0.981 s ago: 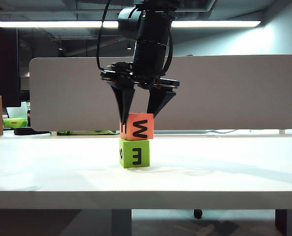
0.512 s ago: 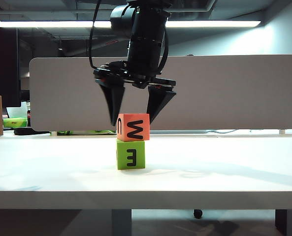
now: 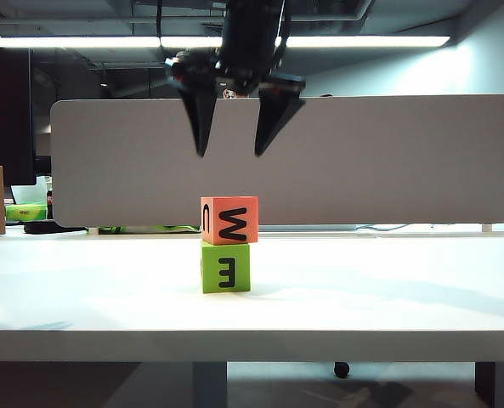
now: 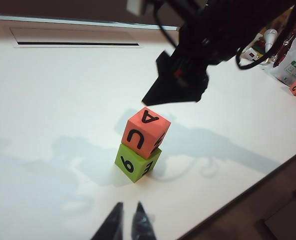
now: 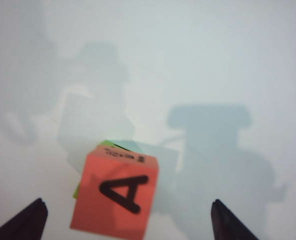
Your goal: Stack the letter block on the right onto the letter block on the left.
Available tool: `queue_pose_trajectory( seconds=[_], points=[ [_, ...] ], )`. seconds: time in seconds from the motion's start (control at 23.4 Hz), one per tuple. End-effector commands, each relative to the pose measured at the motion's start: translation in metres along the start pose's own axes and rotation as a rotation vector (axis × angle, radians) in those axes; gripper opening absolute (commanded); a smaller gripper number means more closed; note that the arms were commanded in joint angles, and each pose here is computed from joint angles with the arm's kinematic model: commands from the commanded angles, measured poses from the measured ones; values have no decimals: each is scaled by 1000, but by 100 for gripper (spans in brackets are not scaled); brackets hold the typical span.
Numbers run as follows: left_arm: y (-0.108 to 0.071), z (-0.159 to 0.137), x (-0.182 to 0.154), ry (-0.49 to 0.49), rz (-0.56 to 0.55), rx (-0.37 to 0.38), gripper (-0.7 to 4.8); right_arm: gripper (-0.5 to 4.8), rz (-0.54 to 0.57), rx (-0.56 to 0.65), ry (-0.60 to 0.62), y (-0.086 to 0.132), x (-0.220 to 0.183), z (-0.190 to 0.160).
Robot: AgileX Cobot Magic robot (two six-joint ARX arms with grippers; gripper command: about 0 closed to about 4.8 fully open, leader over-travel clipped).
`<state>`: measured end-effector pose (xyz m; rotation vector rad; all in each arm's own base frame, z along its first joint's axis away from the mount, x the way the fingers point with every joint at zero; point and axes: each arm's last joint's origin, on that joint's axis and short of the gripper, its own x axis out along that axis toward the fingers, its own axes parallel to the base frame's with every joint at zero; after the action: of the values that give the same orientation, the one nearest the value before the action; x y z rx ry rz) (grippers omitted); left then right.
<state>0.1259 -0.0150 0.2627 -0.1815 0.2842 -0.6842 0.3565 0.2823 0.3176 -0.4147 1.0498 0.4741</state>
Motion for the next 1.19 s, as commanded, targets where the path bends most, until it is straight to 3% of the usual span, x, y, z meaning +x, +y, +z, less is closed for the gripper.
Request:
queue_pose_trajectory(
  seconds=[0.04,0.09,0.13,0.21,0.43,0.6,0.73,1.19],
  points=[
    [-1,2,-1,-10,-2,13,26,284,-24,-40,-17,1,-25,-1],
    [0,2,-1,-12,28,14,26,137,-17,-73,-81,3,-41,1],
    [1,2,-1,-14,42,11,26,69,-8,-88,-127,5,-52,2],
    [1,2,-1,-13,45,-9,26,2,35,-98,-213,8,-70,4],
    [3,2,-1,-27,125,-8,26,-3,130,-161,-460,29,-126,5],
    [-1,6,-5,-68,137,94,26,-4,160,-199,-592,46,-146,2],
    [-3,6,-9,-110,171,122,26,-4,175,-204,-660,53,-153,-1],
    [-12,-27,-30,-306,367,207,26,-4,163,-167,-867,43,-167,-43]
  ],
)
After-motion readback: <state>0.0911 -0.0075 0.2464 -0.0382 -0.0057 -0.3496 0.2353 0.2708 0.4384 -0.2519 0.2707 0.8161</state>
